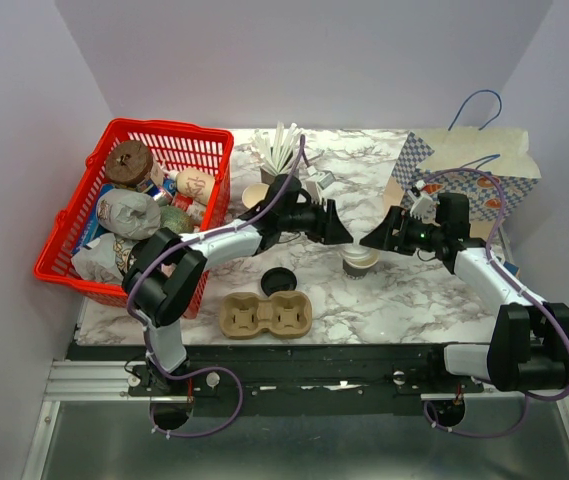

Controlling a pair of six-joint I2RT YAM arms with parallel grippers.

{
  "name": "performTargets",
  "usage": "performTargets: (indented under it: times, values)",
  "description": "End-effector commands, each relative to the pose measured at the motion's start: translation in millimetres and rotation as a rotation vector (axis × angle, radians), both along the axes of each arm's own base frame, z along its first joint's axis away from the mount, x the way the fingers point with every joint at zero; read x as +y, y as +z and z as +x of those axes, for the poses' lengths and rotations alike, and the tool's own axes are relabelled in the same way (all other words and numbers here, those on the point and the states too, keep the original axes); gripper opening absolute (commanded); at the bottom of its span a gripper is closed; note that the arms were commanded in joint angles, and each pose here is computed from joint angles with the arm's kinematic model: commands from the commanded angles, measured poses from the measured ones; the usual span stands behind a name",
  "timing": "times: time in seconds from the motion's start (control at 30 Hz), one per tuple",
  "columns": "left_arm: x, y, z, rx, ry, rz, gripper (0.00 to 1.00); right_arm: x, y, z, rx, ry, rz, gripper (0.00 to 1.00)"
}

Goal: Pack the takeout coffee

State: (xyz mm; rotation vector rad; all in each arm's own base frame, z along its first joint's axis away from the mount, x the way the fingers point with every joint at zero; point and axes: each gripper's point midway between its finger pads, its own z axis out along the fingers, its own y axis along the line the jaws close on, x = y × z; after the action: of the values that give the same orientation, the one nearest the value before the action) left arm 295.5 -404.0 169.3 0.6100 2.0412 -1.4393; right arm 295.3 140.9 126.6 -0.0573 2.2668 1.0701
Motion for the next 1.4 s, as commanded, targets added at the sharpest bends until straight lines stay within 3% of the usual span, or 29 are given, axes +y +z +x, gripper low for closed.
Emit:
performTargets:
  times: [0.0,0.47,0.63,0.87,1.37]
  values:
    - [-12,-2,-3,-0.011,-0.033,0.0,0.54,0,6,6,-0.029,-0.004,-0.01,0.93]
    - [-17,14,6,-0.06,-0.032,-0.008,0.54,-1,8,3,-0.048,-0.002,-0.021,0.93]
    - [-5,6,19,-0.072,0.038,0.074,0.55,-5,16,4,-0.077,0.008,-0.062,0.94]
    - [3,-11,22,-0.011,0.064,0.114,0.59,-12,21,-6,-0.06,0.035,-0.125,0.99]
    - [-3,-25,8,0.064,0.044,0.113,0.59,-7,12,-32,0.031,0.061,-0.084,0.98]
